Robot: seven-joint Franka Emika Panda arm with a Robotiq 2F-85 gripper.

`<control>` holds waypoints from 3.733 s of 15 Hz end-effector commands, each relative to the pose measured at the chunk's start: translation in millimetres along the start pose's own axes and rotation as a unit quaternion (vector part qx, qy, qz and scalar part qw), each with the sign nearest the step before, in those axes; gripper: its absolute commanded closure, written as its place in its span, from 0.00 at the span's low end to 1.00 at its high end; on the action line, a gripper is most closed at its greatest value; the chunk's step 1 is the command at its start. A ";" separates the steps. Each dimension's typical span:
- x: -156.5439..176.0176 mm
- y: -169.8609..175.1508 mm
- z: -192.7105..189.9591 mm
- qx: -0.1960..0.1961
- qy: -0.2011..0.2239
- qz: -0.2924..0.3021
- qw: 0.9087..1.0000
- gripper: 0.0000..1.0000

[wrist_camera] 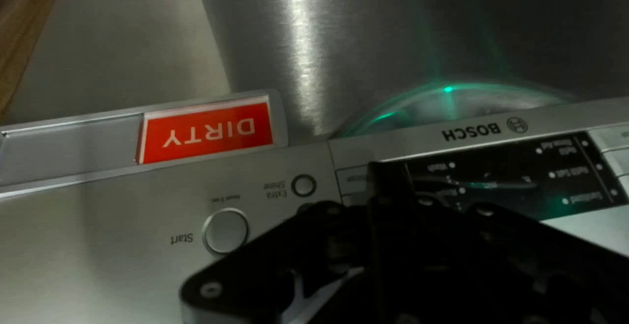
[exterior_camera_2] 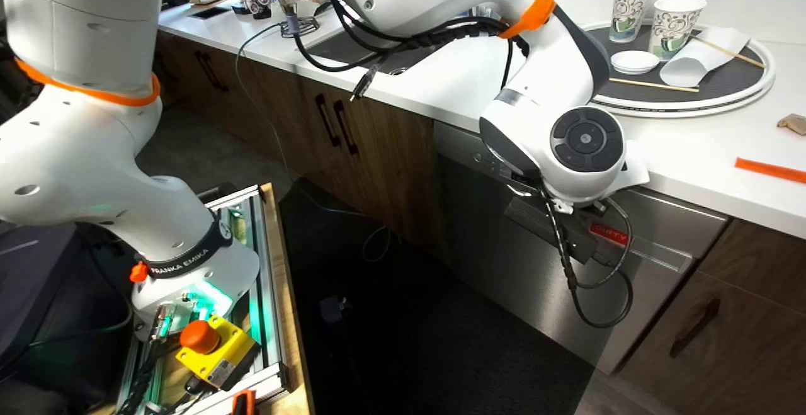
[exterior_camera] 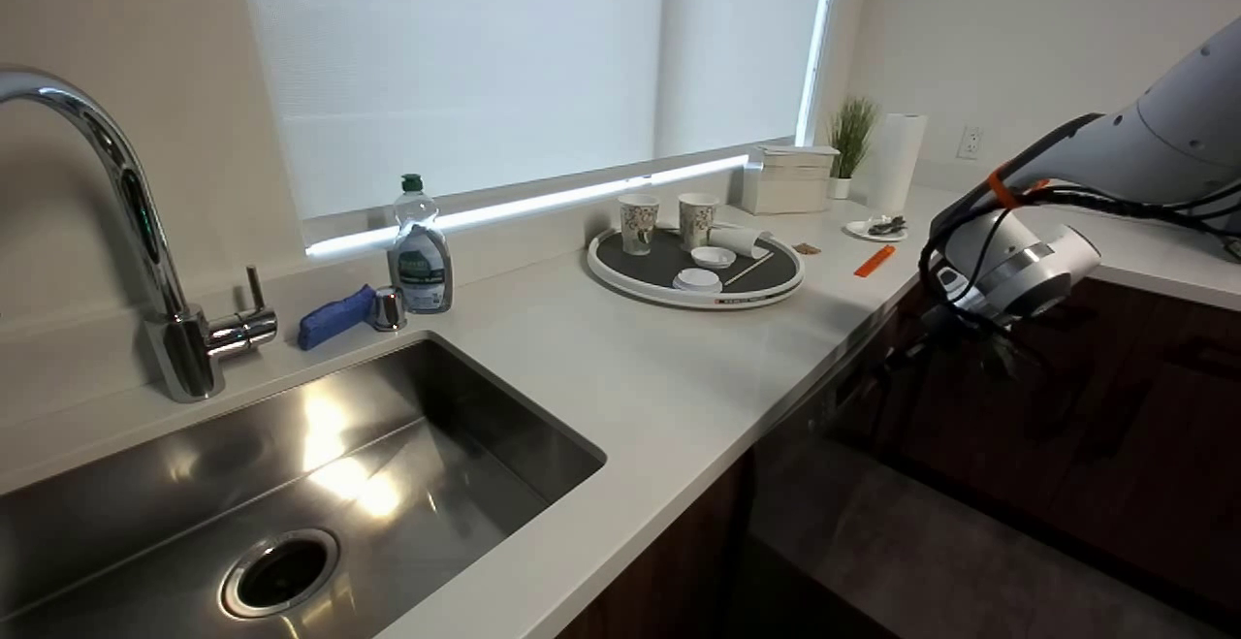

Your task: Press a button on the dishwasher.

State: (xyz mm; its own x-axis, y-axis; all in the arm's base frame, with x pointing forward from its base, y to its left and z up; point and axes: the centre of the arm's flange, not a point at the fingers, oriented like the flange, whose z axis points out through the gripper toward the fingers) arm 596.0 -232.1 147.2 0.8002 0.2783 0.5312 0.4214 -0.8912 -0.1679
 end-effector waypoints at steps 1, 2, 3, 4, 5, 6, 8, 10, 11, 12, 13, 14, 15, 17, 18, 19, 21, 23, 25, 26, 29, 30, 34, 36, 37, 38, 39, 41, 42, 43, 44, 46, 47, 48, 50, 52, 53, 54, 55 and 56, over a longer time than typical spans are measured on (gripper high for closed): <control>-3.6 -6.3 -2.9 -0.017 -0.042 -0.013 0.999 1.00; -4.3 -5.8 -2.7 -0.021 -0.045 -0.016 0.999 1.00; -4.3 -4.8 -2.9 -0.024 -0.047 -0.018 0.998 1.00; -3.8 -3.5 -2.6 -0.027 -0.046 -0.021 0.998 1.00; -3.0 -2.9 -2.5 -0.029 -0.046 -0.024 0.998 1.00; -1.9 -2.1 -1.6 -0.030 -0.042 -0.026 0.998 1.00; 1.1 -2.6 -0.4 -0.033 -0.036 -0.028 0.998 1.00; 5.1 -3.2 3.0 -0.032 -0.031 -0.028 0.999 1.00; 7.0 -4.3 6.9 -0.032 -0.028 -0.029 0.999 1.00; 8.7 -5.2 9.8 -0.029 -0.026 -0.028 0.999 1.00; 10.2 -5.8 12.1 -0.028 -0.023 -0.028 0.999 1.00; 11.4 -6.2 13.6 -0.027 -0.021 -0.027 0.999 1.00; 12.4 -6.4 15.1 -0.027 -0.019 -0.025 0.999 1.00; 13.9 -4.7 16.7 -0.031 -0.009 -0.022 0.999 1.00; 13.7 -4.0 16.8 -0.033 -0.003 -0.020 0.999 1.00; 13.1 -3.6 16.3 -0.035 0.008 -0.016 0.999 1.00; 11.0 -2.7 16.6 -0.039 0.023 -0.002 0.999 1.00; 8.0 -1.3 17.1 -0.046 0.035 0.012 0.998 1.00; 6.4 -0.9 16.2 -0.051 0.049 0.023 0.997 1.00; 6.2 -1.0 15.7 -0.052 0.057 0.028 0.997 1.00; 5.3 -1.4 14.7 -0.049 0.075 0.039 0.995 1.00; 5.4 -1.0 14.0 -0.048 0.085 0.045 0.994 1.00; 4.8 2.0 12.2 -0.036 0.110 0.079 0.990 1.00; 4.6 3.0 10.6 -0.023 0.117 0.091 0.989 1.00; 4.5 3.5 10.2 -0.020 0.119 0.094 0.988 1.00; 4.5 3.8 10.1 -0.017 0.119 0.094 0.988 1.00; 4.4 4.2 10.0 -0.014 0.121 0.096 0.988 1.00; 3.0 5.3 11.6 -0.005 0.122 0.101 0.987 1.00; 2.8 5.1 12.8 0.001 0.123 0.105 0.987 1.00; 2.2 5.8 13.9 0.006 0.124 0.108 0.986 1.00; 1.9 6.2 14.6 0.009 0.124 0.110 0.986 1.00; 2.1 6.6 15.5 0.016 0.125 0.115 0.985 1.00; 2.2 6.9 15.5 0.017 0.125 0.117 0.985 1.00; 2.0 7.4 15.6 0.019 0.126 0.120 0.985 1.00; 1.7 7.9 16.0 0.023 0.127 0.127 0.984 1.00; 0.9 8.7 16.2 0.028 0.129 0.135 0.982 1.00; 0.5 9.4 16.2 0.029 0.129 0.139 0.981 1.00; 0.1 9.7 16.1 0.032 0.129 0.142 0.981 1.00; -0.2 9.9 16.2 0.032 0.129 0.144 0.981 1.00; -0.5 10.0 16.3 0.032 0.129 0.145 0.980 1.00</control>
State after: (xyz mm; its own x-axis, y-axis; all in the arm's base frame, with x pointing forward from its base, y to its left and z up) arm 585.0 -243.2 126.3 0.7832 -0.0463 0.6201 0.2230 -0.9100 -0.3496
